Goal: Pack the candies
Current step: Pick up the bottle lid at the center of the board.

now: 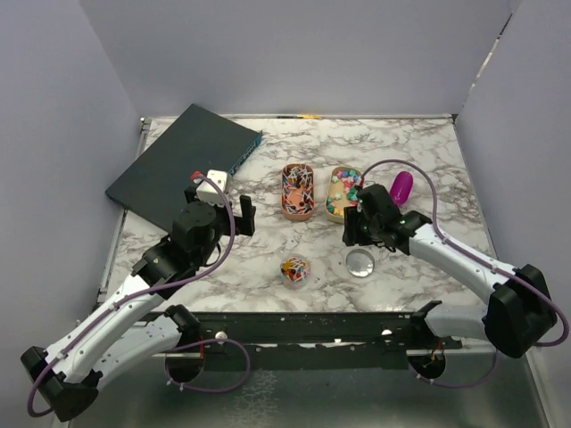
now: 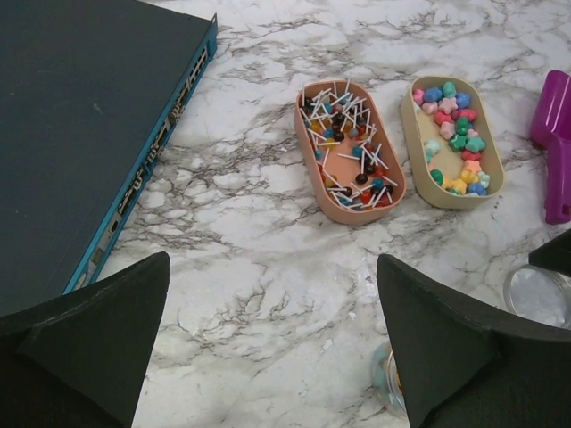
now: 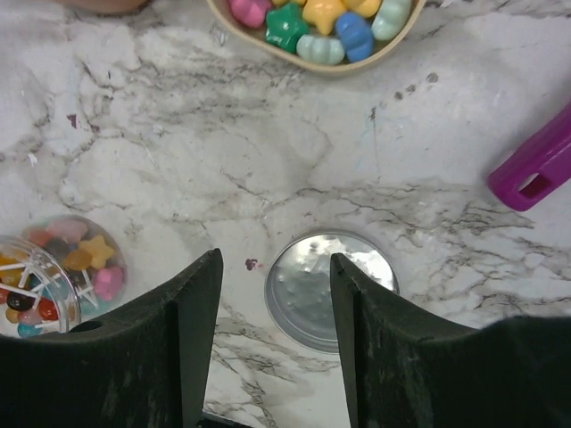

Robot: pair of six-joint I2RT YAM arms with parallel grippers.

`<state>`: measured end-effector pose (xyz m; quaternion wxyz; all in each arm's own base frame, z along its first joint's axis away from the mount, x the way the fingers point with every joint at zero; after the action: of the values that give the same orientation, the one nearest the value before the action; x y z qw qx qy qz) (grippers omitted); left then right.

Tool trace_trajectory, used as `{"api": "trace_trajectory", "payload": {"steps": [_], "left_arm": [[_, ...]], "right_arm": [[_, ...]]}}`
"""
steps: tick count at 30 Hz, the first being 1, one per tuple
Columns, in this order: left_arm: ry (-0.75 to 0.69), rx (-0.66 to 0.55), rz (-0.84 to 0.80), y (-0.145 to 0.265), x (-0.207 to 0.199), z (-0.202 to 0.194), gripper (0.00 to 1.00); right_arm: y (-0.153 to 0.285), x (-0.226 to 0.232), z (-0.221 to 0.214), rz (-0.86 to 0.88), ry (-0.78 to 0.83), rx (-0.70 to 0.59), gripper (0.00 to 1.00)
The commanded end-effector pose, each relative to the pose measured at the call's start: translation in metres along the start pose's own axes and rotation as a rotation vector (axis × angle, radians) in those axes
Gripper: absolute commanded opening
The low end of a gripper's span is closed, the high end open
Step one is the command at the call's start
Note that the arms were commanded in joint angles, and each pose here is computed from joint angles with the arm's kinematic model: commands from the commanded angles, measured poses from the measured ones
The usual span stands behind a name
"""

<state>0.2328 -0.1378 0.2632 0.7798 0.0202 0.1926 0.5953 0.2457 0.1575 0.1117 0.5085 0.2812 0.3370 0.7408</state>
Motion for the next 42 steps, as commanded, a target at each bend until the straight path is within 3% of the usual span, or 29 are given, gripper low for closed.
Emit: {"api": "trace_trajectory", "payload": {"steps": [1, 11, 23, 35, 42], "left_arm": [[-0.018, 0.016, 0.02, -0.004, 0.004, -0.005, 0.99], [-0.013, 0.011, 0.021, -0.003, 0.006, -0.004, 0.99], [-0.006, 0.01, 0.015, -0.002, 0.005, -0.003, 0.99], [-0.005, 0.017, 0.005, -0.003, 0.003, -0.004, 0.99], [-0.005, 0.016, 0.009, -0.003, 0.004, -0.004, 0.99]], "right_arm": [[-0.006, 0.008, -0.024, -0.055, 0.036, 0.093, 0.53], [-0.022, 0.025, -0.066, -0.081, 0.068, 0.208, 0.46], [-0.034, 0.026, -0.083, -0.131, 0.107, 0.264, 0.37], [-0.04, 0.021, -0.091, -0.166, 0.118, 0.295, 0.2], [-0.041, 0.027, -0.092, -0.131, 0.114, 0.3, 0.03]]}}
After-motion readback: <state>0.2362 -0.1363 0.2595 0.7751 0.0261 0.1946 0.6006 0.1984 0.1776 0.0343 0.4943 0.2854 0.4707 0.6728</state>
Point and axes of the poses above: each gripper's point midway between its finger pads, its own y axis back along the fingers, its own x axis along the line the jaws close on, z = x × y, the point moved 2 cm from there along y, back along the fingers, and after that the axes turned 10 degrees about y, right-handed, at the moved point
